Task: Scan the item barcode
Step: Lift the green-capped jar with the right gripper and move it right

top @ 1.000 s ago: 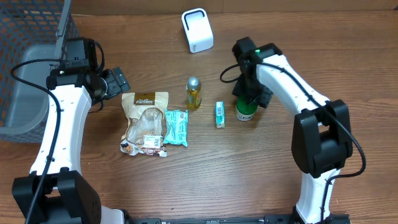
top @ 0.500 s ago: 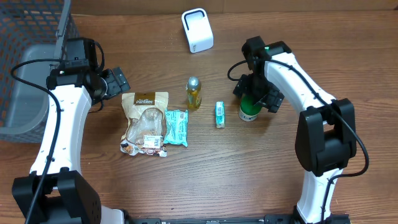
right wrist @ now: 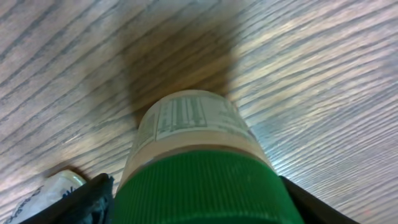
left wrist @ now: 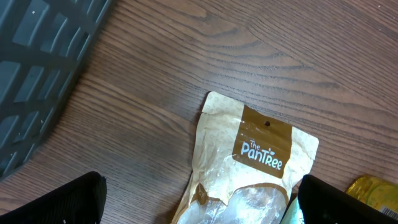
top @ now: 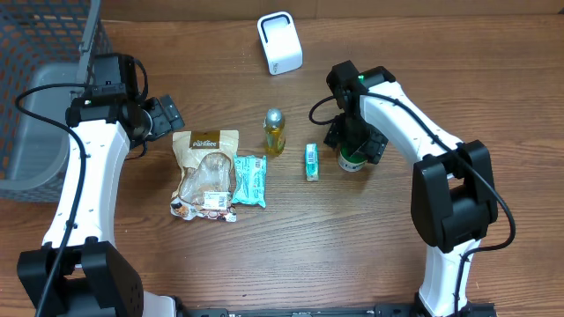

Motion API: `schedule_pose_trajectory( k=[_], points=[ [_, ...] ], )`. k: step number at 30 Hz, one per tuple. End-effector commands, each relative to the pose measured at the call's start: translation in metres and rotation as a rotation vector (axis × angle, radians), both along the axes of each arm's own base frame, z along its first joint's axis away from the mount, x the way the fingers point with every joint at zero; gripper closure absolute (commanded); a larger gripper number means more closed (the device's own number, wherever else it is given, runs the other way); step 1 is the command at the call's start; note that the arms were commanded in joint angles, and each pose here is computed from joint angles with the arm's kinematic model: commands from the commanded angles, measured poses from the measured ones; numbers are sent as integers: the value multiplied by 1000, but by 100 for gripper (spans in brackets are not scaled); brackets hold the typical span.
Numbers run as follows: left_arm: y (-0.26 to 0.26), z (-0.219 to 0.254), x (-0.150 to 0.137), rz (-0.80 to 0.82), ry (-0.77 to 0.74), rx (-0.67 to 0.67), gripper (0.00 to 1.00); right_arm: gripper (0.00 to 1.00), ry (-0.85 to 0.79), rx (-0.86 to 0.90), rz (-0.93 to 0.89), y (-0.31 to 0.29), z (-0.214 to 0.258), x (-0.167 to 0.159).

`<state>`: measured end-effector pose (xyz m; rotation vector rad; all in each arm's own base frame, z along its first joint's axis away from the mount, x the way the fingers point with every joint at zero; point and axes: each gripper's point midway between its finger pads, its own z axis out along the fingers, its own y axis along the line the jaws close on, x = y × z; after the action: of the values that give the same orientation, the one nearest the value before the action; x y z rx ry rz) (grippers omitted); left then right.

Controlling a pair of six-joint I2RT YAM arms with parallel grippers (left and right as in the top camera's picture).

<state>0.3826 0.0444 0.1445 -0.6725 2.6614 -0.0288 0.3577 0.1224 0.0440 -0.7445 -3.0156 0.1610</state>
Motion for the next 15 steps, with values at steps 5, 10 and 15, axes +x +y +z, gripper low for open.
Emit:
schedule_pose_trajectory(
  k=[5, 10, 15],
  points=[
    [-1, 8, 3, -10, -24, 1, 0, 29, -29, -11, 43, -2, -1, 7],
    [-1, 8, 3, -10, -24, 1, 0, 30, -23, -5, 165, -2, -1, 9],
    [-1, 8, 3, -10, -24, 1, 0, 32, -6, 1, 321, -2, -1, 8]
  ],
)
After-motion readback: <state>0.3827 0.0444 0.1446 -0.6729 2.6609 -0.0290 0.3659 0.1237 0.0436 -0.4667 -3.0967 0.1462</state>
